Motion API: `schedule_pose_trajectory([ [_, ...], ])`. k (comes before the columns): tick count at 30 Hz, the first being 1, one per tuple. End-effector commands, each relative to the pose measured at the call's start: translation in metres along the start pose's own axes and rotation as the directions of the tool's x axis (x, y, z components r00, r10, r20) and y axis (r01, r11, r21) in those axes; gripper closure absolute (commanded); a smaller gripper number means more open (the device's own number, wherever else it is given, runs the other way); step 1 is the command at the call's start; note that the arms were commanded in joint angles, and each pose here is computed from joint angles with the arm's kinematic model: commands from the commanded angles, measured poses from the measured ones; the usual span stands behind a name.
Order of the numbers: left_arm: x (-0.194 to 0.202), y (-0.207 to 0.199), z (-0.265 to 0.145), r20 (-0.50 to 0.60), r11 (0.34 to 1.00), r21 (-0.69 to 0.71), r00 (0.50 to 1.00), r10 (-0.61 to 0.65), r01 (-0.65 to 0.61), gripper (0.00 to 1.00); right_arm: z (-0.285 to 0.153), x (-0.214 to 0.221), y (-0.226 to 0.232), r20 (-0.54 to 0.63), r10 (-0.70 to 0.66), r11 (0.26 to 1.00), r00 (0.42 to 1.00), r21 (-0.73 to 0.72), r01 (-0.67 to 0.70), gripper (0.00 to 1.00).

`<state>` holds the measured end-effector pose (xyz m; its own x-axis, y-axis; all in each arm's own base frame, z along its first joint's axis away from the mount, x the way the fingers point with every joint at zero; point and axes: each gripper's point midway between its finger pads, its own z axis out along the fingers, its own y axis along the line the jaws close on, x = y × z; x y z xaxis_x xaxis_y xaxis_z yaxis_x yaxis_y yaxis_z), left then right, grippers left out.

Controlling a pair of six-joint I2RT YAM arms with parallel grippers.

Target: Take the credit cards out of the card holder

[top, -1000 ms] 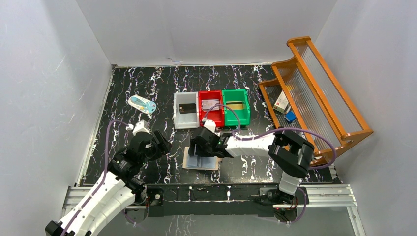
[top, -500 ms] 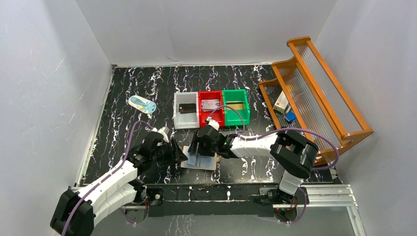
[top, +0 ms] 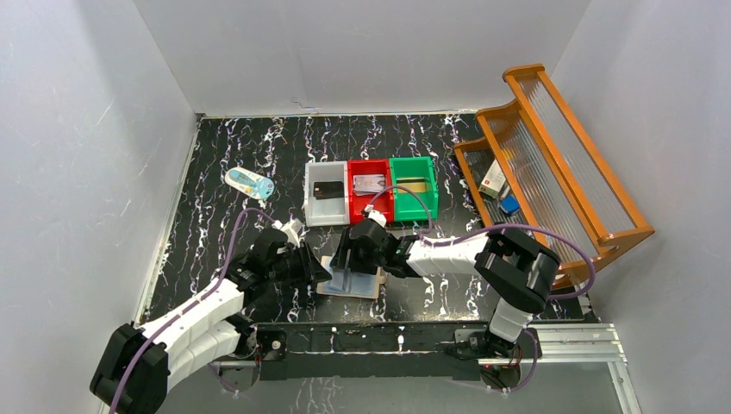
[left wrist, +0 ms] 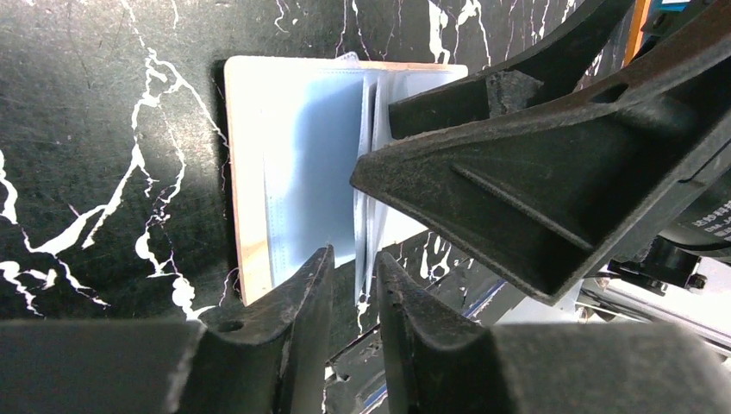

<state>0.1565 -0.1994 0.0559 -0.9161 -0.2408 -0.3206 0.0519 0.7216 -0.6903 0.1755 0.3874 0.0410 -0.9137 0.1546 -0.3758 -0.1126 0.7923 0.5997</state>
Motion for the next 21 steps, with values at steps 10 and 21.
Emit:
schedule_pose_trajectory([
  [10, 0.0059, -0.0038, 0.0045, -0.021, 0.998, 0.053, 1.000, 0.014, -0.013, 1.00, 0.0044, 0.0267, -0.0324, -0.087, 0.027, 0.998, 0.996, 0.054, -0.022, 0.28],
  [21, 0.0046, -0.0011, 0.0030, 0.002, 0.999, 0.045, 1.000, 0.007, -0.007, 0.99, 0.0002, 0.0263, -0.0352, -0.089, 0.075, 0.997, 0.993, -0.009, -0.076, 0.32],
])
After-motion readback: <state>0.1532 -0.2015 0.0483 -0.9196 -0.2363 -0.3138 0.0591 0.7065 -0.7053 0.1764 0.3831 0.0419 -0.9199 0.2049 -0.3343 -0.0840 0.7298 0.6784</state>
